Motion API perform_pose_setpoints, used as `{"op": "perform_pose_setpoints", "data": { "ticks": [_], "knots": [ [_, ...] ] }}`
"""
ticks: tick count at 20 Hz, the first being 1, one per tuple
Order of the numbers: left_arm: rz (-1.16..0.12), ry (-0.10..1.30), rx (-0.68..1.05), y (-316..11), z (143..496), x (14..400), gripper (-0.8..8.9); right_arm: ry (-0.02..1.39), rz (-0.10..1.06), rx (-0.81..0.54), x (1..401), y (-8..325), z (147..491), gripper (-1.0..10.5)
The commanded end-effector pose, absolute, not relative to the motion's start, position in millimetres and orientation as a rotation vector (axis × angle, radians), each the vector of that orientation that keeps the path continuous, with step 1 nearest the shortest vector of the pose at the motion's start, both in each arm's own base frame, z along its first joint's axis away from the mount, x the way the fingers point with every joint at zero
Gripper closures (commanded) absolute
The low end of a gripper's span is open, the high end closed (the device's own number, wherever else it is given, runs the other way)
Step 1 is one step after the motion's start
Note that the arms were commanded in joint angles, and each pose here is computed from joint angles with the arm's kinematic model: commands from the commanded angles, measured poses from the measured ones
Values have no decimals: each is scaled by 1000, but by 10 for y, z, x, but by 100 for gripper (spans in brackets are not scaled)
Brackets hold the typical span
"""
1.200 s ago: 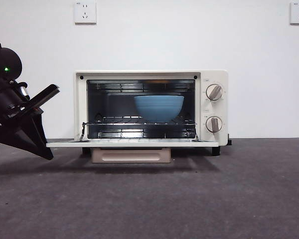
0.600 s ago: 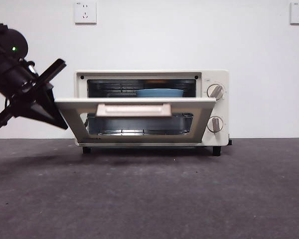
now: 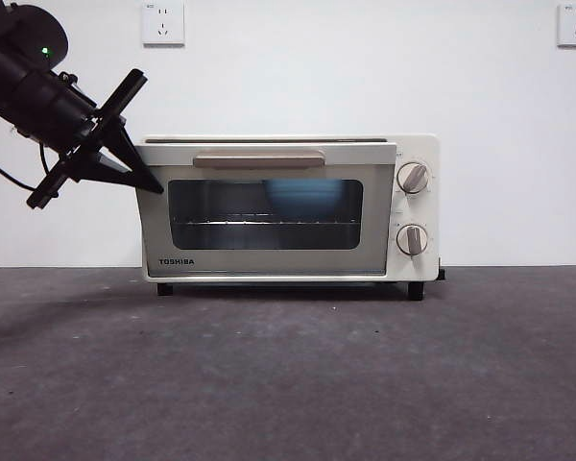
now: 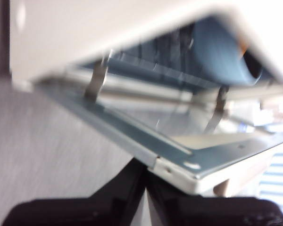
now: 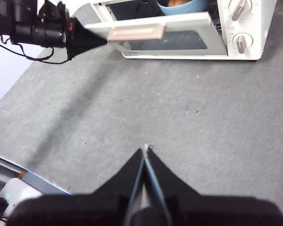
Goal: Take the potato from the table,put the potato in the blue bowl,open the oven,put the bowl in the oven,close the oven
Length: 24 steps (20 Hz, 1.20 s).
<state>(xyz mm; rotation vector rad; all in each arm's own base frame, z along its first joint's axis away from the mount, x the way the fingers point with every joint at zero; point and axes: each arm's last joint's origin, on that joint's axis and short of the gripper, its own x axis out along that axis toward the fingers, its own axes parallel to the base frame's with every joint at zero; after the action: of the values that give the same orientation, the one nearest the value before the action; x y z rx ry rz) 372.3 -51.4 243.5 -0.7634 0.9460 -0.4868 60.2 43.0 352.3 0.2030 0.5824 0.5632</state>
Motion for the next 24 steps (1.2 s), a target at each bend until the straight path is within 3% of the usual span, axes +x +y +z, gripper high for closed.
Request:
{"op": "perform_pose_setpoints", "data": {
  "ticks": [1,6,13,19,24],
  "knots": [
    [-448,885,-840,-509,2500,3777,821,586,558,219,611,435,3507,955],
    [-401,842,-855,-500,2523,3807,821,590,557,223,610,435,3505,955],
    [-460,865,-822,-508,2647,3688,821,591,556,220,609,434,3504,946],
    [-507,682,-490,-420,3431,2968,818,591,557,218,609,434,3504,946],
    [-562,387,-400,-335,4160,2079,818,591,556,218,609,434,3503,946]
  ]
}}
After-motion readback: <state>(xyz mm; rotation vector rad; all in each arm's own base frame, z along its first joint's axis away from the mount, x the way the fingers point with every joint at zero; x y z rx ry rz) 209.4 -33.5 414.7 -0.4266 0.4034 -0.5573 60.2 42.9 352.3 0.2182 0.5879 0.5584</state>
